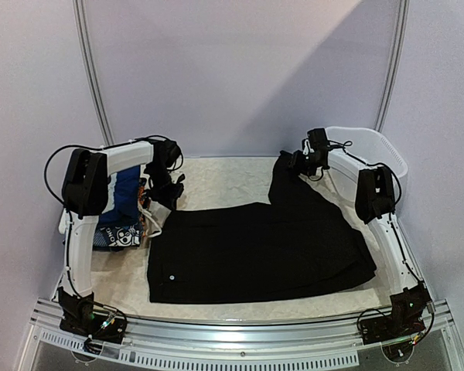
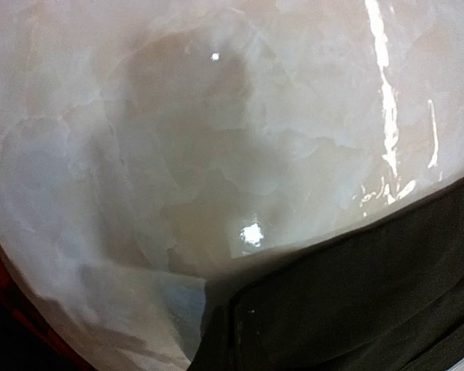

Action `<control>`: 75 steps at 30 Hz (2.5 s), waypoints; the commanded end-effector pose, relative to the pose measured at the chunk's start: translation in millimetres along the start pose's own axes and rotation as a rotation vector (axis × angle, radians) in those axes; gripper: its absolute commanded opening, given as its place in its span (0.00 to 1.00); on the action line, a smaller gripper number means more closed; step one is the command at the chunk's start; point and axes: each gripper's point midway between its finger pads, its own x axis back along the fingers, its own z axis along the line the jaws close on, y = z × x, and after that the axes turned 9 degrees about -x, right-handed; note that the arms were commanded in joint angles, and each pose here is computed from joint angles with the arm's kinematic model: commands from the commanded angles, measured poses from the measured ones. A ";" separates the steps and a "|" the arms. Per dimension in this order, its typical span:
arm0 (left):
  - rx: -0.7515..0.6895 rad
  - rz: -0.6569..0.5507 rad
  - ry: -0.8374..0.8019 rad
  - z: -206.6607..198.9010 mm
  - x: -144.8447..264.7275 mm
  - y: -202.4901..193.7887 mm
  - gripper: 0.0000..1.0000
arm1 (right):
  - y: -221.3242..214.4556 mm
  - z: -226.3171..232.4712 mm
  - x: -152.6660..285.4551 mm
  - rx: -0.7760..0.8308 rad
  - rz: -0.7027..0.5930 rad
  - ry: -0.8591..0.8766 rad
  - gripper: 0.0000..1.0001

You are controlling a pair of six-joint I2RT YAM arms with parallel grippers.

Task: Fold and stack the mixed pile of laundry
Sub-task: Fold the 1/3-folded shirt at the center of the board.

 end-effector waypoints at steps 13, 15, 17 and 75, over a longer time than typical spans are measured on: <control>0.007 -0.005 0.007 -3.7 8.8 5.5 0.00 | -45.5 -0.3 -10.2 0.046 0.216 0.150 0.19; 0.009 -0.005 0.007 -3.6 8.6 5.3 0.00 | -46.8 -1.3 -7.7 0.077 0.223 0.144 0.13; 0.007 -0.004 0.007 -4.4 8.0 5.3 0.00 | -48.7 -3.8 -6.4 0.103 0.230 0.132 0.09; -0.050 -0.225 -0.044 -29.6 83.1 -33.1 0.00 | -22.0 90.0 245.7 0.410 0.047 0.218 0.00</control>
